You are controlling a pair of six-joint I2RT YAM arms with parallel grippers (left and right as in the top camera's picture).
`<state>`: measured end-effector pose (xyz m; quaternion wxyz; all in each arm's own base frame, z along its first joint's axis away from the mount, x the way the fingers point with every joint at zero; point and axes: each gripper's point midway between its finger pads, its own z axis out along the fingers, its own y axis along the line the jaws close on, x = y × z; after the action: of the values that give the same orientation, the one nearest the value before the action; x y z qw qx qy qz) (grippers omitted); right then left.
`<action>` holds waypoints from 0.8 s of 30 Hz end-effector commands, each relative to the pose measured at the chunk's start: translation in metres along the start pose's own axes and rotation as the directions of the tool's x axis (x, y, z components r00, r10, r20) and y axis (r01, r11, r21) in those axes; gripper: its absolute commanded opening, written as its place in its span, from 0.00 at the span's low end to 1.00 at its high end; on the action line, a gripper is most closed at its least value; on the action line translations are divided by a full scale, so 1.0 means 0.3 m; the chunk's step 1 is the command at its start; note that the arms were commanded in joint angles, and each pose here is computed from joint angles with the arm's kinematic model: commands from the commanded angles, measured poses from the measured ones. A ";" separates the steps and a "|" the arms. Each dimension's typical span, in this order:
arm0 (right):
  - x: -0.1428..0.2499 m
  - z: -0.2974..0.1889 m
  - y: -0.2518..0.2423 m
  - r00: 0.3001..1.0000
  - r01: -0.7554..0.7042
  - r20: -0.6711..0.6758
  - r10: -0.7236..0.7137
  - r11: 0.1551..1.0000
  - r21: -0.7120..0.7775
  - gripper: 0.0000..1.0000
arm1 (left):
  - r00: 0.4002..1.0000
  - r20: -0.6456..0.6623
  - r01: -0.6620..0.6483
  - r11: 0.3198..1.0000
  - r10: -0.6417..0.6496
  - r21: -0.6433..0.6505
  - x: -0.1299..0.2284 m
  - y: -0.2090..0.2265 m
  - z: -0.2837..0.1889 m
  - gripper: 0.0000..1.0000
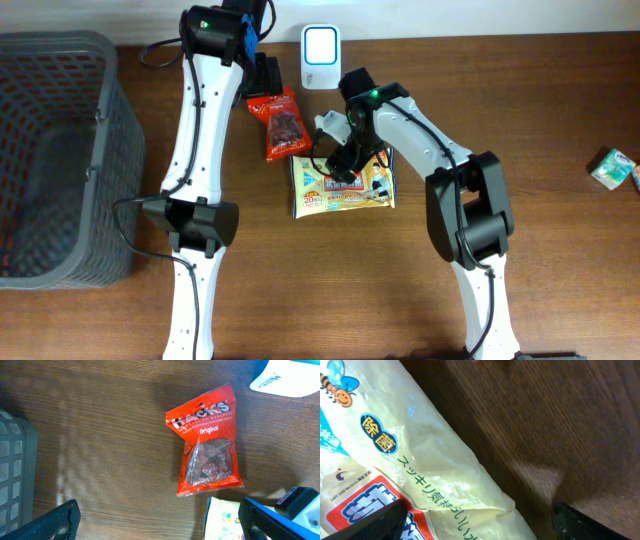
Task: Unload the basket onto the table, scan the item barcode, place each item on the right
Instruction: 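Grasp the yellow wet-wipe pack with the right gripper, then lift the yellow wet-wipe pack toward the scanner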
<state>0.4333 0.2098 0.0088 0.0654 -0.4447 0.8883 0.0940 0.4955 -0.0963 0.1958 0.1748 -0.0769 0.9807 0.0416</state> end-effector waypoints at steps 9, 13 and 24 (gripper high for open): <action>0.451 -0.138 -0.488 0.428 -0.886 0.086 0.900 0.400 0.234 0.99 | 1.000 0.021 0.005 1.000 -0.005 0.003 -0.006 -0.001 -0.030 0.99; 0.420 -0.333 -0.492 0.453 -0.888 0.146 0.880 0.430 0.163 0.99 | 1.000 0.021 0.005 1.000 -0.005 0.003 -0.006 -0.001 -0.030 0.99; 0.371 -0.185 -0.298 0.862 -0.473 -0.075 0.501 0.850 0.233 0.86 | 1.000 0.021 0.005 1.000 -0.005 0.002 -0.006 0.000 -0.030 0.99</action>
<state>0.4424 0.0715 0.0427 0.0335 -0.1764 0.9832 0.0328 0.4956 -0.0963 0.1958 0.1750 -0.0769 0.9807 0.0416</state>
